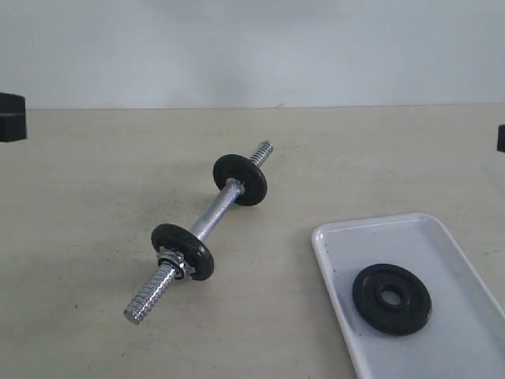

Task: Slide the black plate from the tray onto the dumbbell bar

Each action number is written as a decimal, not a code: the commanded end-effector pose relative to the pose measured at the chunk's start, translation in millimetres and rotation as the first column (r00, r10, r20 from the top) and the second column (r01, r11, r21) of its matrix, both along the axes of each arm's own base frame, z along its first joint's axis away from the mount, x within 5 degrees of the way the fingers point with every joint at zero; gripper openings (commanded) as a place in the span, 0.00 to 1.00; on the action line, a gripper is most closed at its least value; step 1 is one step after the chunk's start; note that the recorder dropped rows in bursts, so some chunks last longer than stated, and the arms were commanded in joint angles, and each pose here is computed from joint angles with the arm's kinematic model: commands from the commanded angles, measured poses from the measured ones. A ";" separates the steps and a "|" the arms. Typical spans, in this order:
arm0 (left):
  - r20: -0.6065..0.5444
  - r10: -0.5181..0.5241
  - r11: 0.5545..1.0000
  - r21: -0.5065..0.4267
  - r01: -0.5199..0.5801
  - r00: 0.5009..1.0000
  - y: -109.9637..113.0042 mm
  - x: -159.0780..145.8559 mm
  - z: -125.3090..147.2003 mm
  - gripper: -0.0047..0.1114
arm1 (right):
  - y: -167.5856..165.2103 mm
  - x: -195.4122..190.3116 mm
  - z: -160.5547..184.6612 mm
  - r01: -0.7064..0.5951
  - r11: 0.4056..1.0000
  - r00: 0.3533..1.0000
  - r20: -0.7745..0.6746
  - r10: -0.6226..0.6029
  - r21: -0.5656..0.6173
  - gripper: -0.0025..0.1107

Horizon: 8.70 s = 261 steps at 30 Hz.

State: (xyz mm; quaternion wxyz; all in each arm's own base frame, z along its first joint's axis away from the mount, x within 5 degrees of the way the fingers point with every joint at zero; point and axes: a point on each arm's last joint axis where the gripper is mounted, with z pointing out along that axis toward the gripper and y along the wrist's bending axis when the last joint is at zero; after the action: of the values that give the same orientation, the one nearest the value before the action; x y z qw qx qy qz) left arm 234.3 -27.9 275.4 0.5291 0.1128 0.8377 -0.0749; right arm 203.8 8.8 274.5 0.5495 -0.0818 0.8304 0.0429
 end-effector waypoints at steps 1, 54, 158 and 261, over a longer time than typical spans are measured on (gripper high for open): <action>-0.105 -0.067 0.998 -0.002 0.067 0.992 -18.1 21.4 -23.6 0.14 | 9.5 3.0 -21.4 -0.081 0.993 0.990 -0.108 0.091 0.085 0.02; -0.287 -0.267 0.893 0.285 0.349 0.920 -192.7 127.2 -156.6 0.66 | 18.7 7.6 -26.6 -0.099 0.960 0.980 -0.144 0.140 0.263 0.57; -0.237 -0.671 0.707 0.080 0.703 0.702 -207.6 75.9 -93.5 0.08 | 50.0 -2.9 -30.2 -0.317 0.926 0.919 -0.173 0.353 0.204 0.45; -0.237 -0.676 0.703 0.076 0.707 0.698 -207.9 75.4 -93.5 0.08 | -26.6 103.6 46.8 -0.014 0.971 0.995 0.093 0.037 -0.237 0.39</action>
State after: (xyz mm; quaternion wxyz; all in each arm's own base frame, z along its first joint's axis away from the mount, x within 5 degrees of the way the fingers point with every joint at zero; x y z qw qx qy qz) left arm 309.8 -231.3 148.3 0.3299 0.4681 0.7983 -0.1866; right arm 308.6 -2.9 323.1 0.5732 -0.1411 0.8054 0.0538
